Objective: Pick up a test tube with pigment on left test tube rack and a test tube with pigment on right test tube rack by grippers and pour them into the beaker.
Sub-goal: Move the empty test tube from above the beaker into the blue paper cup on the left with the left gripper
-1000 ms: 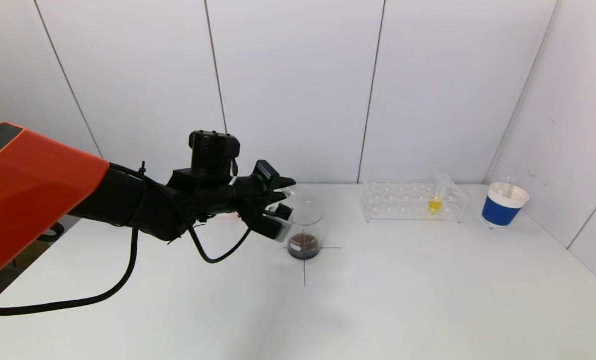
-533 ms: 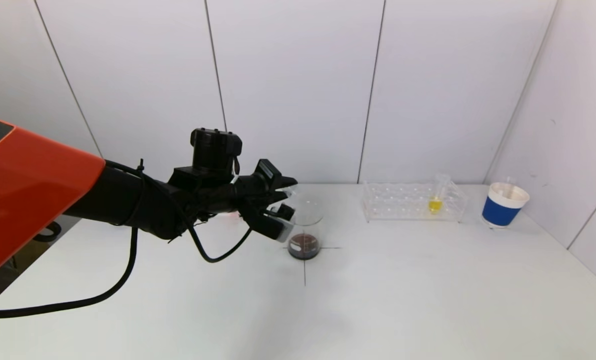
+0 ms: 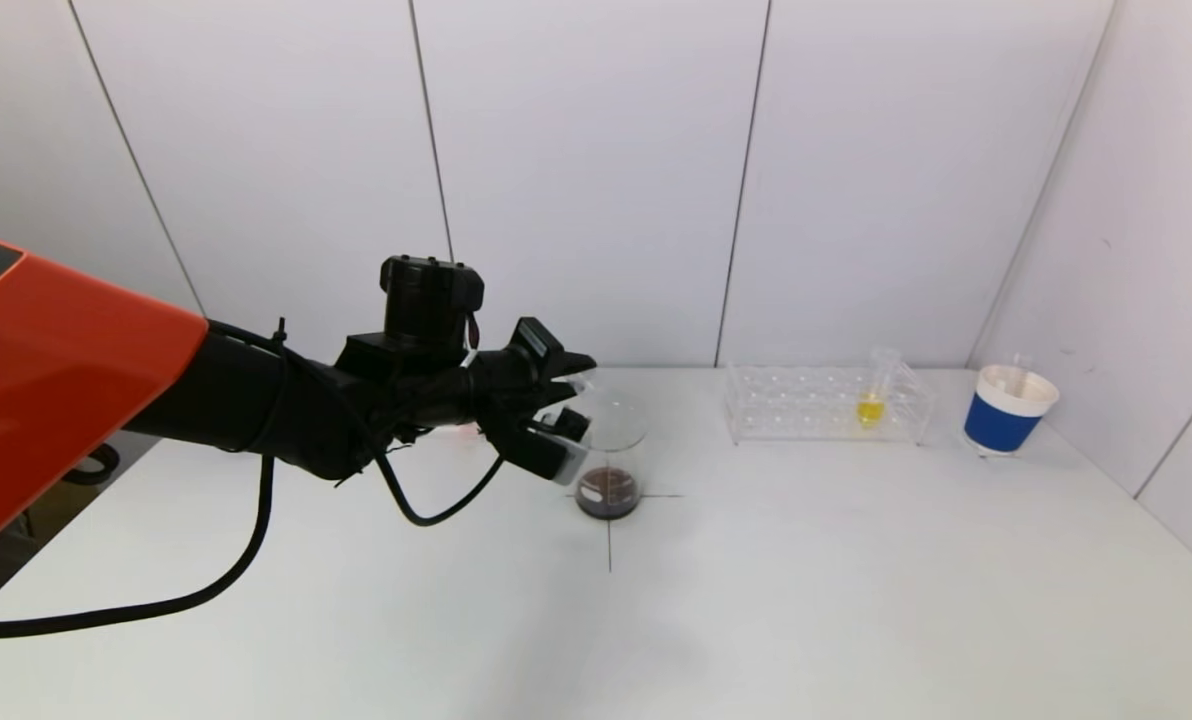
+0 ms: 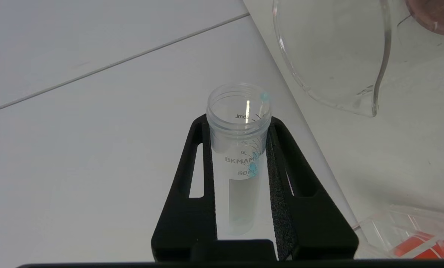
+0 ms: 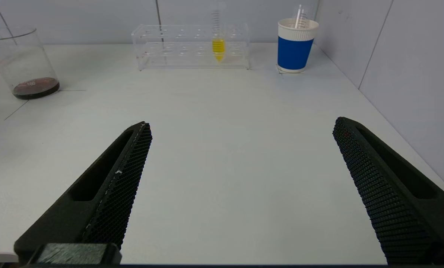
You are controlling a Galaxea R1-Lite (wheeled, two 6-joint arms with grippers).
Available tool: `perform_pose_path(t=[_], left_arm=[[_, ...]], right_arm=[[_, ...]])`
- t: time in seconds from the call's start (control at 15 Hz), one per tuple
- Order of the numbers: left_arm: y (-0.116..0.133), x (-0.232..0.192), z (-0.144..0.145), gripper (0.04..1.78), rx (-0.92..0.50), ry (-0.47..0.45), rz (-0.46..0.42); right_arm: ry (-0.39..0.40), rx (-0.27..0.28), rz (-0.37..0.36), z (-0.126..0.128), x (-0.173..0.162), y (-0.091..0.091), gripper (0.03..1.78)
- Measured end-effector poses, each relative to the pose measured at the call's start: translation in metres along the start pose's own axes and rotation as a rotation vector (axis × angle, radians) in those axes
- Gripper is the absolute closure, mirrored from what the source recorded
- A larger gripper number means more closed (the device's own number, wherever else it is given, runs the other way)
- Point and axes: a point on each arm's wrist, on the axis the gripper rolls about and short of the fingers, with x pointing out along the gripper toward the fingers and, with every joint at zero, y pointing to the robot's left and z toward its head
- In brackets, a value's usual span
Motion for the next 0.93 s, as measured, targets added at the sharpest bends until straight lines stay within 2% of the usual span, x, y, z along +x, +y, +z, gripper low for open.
perform_pose_path(t=[0.47,0.93], left_arm=[[0.004,-0.007,-0.005,1.39,-0.090,0.016,0.016],[0.014,-0.013,-0.007,1.39,-0.320,0.027,0.043]], right_arm=[[0.000,0.000,0.000,0.000,0.000,0.000,0.04],[0.000,0.000,0.000,0.000,0.000,0.000,0.04]])
